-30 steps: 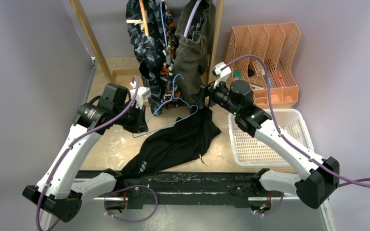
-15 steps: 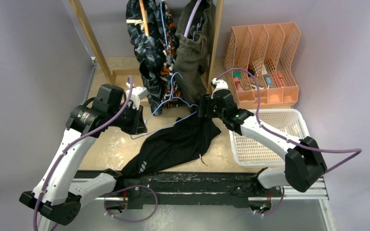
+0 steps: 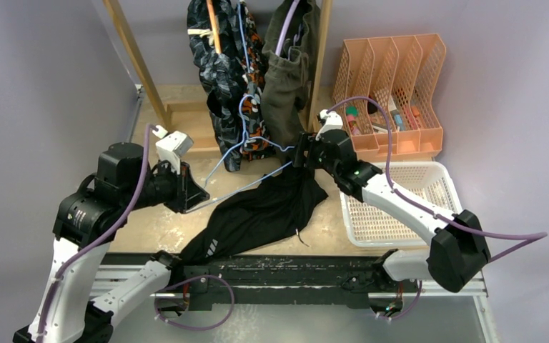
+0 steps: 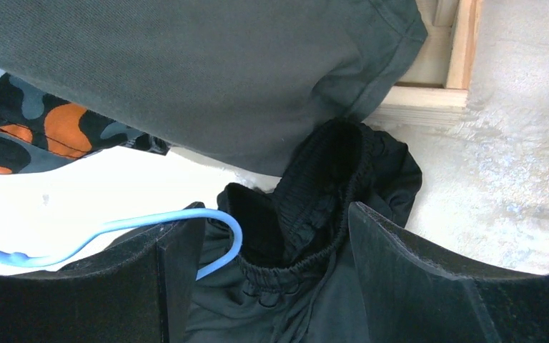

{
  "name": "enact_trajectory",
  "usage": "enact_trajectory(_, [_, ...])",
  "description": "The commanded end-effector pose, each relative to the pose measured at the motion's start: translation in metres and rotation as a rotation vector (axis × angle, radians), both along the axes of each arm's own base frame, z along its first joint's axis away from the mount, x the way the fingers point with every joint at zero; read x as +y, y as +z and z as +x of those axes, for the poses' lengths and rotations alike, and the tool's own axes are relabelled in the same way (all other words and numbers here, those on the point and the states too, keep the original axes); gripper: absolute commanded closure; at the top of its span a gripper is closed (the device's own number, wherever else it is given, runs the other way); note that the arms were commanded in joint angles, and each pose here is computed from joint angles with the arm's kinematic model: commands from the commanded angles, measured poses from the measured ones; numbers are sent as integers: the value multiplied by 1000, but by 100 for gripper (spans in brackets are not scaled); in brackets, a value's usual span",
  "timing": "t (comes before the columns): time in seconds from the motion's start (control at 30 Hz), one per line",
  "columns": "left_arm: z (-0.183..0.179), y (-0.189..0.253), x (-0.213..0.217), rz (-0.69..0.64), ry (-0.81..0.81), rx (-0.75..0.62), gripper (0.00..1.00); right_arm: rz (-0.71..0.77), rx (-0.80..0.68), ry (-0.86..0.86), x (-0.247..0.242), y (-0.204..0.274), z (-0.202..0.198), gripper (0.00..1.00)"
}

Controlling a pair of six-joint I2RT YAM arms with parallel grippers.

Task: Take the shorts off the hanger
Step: Remove the shorts from the clothes rod, then place the hanger on the clothes rod.

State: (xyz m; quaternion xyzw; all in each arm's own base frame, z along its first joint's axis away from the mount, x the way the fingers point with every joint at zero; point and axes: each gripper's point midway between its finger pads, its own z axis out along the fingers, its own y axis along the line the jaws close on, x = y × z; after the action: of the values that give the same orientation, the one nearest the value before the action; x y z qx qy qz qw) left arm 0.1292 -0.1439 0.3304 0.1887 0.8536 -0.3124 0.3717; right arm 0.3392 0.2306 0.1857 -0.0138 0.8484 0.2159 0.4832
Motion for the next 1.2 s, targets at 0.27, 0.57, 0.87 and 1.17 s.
enact_trajectory(0.27, [-10,-24,52,89,340,77,100,82,-64,-8,0,34,-2,25])
enact_trajectory(0.57, [-14,-25,75,154,476,133,100,102,-66,-30,-10,34,-12,24])
enact_trajectory(0.87, [6,17,101,158,653,0,100,84,-87,-55,-21,38,-17,23])
enact_trajectory(1.17, [48,44,117,187,798,-133,100,78,-82,-62,-26,36,-22,22])
